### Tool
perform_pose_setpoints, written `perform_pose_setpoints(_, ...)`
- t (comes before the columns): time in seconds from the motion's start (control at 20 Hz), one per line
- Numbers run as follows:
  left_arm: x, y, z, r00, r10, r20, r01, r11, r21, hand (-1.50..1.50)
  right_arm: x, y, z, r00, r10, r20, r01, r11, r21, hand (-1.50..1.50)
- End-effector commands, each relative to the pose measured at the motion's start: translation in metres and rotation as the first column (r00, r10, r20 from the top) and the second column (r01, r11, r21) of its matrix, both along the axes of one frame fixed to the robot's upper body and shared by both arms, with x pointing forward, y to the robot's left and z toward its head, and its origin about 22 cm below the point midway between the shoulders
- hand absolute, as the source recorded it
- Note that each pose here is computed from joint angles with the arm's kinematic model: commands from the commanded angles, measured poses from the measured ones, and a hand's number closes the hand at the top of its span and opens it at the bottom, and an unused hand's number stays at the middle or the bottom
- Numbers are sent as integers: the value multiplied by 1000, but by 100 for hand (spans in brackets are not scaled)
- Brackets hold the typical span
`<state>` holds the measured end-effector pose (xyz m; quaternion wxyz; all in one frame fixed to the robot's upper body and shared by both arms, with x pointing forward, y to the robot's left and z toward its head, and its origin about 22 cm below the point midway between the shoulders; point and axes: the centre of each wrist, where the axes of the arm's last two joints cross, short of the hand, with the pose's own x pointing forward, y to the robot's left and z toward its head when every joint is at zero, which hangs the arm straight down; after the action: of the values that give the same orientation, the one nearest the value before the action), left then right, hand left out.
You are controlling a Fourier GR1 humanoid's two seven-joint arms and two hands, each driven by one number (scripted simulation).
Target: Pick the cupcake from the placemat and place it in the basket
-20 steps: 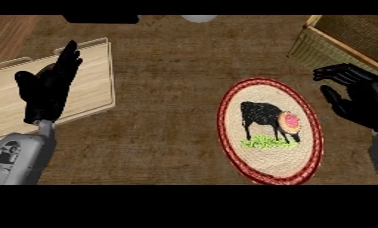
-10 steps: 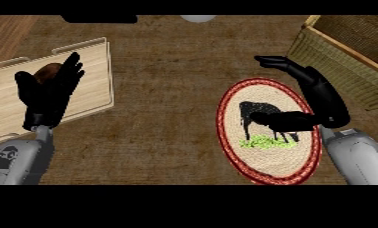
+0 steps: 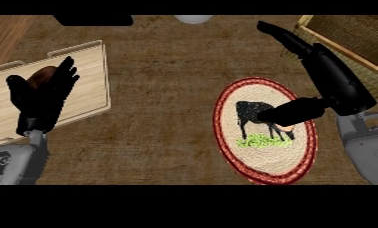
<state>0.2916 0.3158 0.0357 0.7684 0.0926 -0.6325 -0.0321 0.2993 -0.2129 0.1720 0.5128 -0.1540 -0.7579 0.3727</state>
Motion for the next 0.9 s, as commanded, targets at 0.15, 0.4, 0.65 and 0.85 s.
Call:
perform_pose_setpoints(0.15,5,10,7,1000,21,4,-21,1000,2,0,4,-28,91,935,-354,26,334,854,-399,-150)
perform_pose_setpoints(0.4,-7,-6,13,1000,-16,1,16,1000,2,0,9,-46,139,925,-355,-135,248,834,-493,-150)
perform_pose_setpoints(0.65,-13,3,2,1000,-6,11,6,1000,-9,0,-4,-70,142,910,-261,-322,69,862,-503,-150)
perform_pose_setpoints(0.85,3,4,0,1000,0,8,0,1000,-25,0,-8,-101,160,906,-217,-365,45,903,-426,-150)
